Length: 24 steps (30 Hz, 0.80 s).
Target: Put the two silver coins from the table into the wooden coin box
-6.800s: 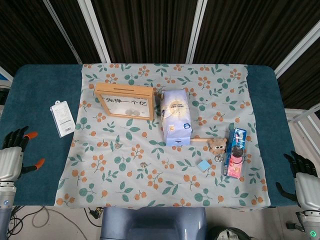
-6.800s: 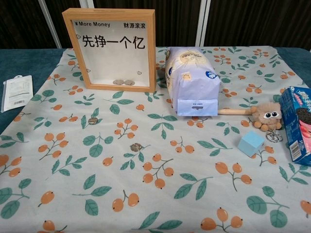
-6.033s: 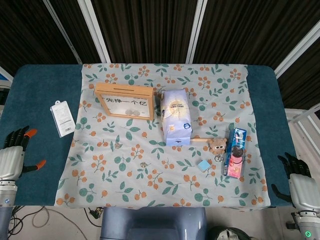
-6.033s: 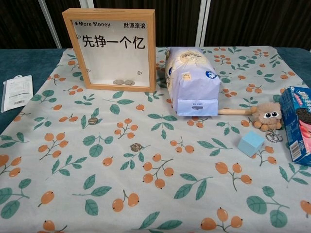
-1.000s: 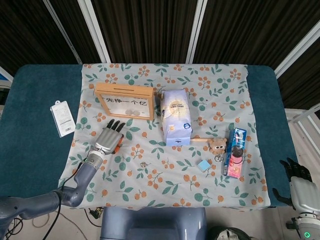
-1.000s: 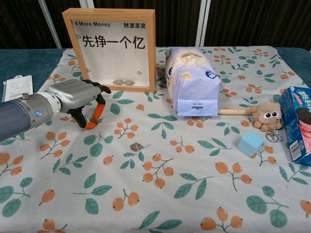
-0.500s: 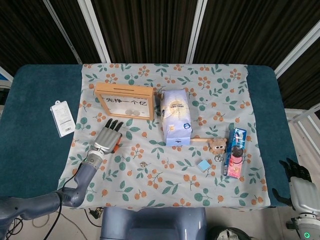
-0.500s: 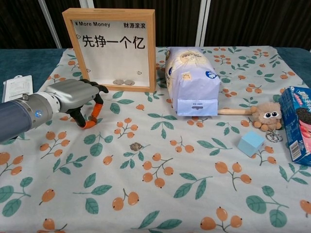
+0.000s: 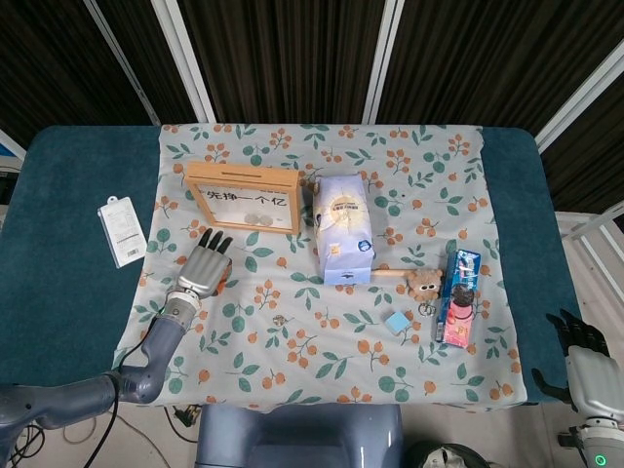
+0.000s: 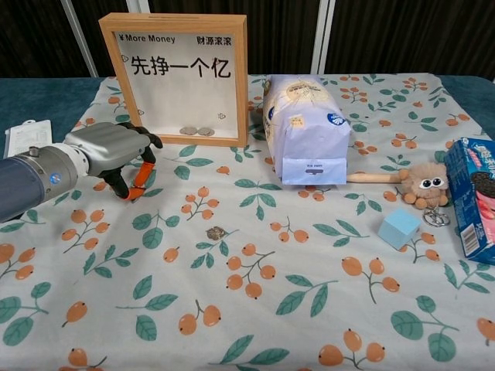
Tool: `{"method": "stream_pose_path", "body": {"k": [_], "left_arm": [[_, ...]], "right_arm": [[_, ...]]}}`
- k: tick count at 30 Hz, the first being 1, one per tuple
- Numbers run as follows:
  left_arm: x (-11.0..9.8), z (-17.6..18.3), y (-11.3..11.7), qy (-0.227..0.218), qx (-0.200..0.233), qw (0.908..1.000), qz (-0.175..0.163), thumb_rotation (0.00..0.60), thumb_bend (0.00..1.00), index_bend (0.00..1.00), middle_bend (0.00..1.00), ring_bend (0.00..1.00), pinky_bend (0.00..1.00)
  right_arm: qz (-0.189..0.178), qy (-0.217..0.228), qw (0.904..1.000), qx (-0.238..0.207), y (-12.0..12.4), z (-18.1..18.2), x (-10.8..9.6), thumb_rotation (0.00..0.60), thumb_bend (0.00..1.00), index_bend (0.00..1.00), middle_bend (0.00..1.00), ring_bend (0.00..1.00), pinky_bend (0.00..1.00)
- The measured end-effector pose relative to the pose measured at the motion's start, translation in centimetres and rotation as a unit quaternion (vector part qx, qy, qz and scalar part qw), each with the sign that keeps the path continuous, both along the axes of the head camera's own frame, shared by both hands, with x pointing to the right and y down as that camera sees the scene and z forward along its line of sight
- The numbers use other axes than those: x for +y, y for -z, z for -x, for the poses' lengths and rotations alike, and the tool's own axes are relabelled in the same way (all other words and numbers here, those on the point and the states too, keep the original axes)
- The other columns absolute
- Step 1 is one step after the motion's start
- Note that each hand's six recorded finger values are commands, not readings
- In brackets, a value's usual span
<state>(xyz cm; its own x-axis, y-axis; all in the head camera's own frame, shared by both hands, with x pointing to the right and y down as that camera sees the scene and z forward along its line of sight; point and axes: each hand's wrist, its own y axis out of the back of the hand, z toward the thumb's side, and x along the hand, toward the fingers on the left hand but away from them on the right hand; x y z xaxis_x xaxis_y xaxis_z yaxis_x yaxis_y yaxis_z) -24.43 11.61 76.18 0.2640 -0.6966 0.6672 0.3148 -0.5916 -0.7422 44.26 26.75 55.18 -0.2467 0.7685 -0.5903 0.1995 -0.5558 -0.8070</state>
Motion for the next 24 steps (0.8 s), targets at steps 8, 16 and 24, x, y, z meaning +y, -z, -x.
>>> {"method": "stream_pose_path", "body": {"k": [8, 16, 24], "left_arm": [[-0.6, -0.6, 1.2, 0.002, 0.016, 0.9998, -0.014, 0.6, 0.5, 0.68, 0.11, 0.0, 0.0], [-1.9, -1.1, 5.8, 0.0, 0.06, 0.998, -0.019, 0.6, 0.52, 0.68, 0.13, 0.0, 0.0], [-4.6, 0.8, 13.9, -0.004, 0.073, 0.9965, -0.041, 0.6, 0.52, 0.69, 0.14, 0.0, 0.0]], "right_arm": [[-0.001, 0.004, 1.0, 0.002, 0.0, 0.0, 0.0, 0.6, 0.37, 0.13, 0.05, 0.04, 0.0], [-0.002, 0.003, 1.0, 0.003, 0.1, -0.1, -0.1, 0.6, 0.37, 0.13, 0.05, 0.04, 0.0], [-0.004, 0.0, 1.0, 0.003, 0.2, -0.1, -0.1, 0.6, 0.37, 0.13, 0.05, 0.04, 0.0]]}}
